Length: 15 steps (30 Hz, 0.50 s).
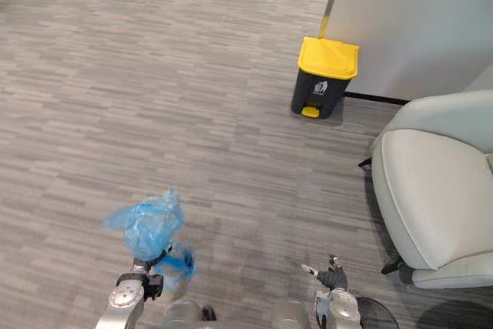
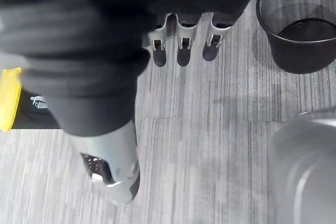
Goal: Gather rubbish on tea table into small bin, then transfer packed bag to large trash can.
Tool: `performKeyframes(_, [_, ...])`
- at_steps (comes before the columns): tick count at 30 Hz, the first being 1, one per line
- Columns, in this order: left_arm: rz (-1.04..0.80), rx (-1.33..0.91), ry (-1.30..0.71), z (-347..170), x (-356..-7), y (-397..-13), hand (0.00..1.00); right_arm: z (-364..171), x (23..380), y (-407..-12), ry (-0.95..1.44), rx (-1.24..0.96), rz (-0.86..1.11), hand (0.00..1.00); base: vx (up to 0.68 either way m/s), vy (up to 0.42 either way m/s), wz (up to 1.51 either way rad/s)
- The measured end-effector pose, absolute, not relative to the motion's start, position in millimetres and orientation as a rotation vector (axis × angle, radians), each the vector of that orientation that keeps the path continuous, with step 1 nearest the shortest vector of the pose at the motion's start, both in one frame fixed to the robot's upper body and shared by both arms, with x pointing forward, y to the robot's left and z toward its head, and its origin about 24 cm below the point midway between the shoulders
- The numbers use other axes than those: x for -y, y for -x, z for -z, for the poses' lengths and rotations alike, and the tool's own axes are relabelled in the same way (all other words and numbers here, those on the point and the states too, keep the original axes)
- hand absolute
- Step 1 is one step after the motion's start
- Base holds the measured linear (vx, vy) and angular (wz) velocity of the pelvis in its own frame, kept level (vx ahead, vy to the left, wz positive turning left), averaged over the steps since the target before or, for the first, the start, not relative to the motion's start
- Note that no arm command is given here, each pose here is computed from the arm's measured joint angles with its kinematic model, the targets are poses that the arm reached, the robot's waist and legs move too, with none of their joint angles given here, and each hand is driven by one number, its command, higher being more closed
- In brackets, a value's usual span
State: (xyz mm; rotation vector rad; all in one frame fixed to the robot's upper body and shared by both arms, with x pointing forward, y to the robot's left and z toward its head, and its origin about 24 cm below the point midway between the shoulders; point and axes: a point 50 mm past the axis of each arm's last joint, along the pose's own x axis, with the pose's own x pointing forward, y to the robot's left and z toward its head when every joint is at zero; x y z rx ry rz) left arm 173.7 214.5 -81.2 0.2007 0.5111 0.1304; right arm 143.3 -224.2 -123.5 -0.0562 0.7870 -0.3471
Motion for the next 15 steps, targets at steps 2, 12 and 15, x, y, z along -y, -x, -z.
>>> performKeyframes(2, [-0.137, -0.519, -0.208, 82.1, -218.2, -177.3, 1.0, 123.5, 226.8, -147.8, 0.082, -0.793, 0.327, 0.0, 0.54, -0.15, 0.02])
performKeyframes(12, [-0.154, -0.514, -0.129, 86.2, -203.4, -186.5, 1.0, 112.4, 249.4, -161.4, 0.151, -0.754, 0.35, 0.0, 0.51, -0.135, -0.2])
performKeyframes(15, [-0.154, -0.504, -0.115, 84.9, -199.6, -184.3, 1.0, 109.9, 237.3, -167.6, 0.113, -0.717, 0.34, 0.0, 0.32, 0.057, -0.84])
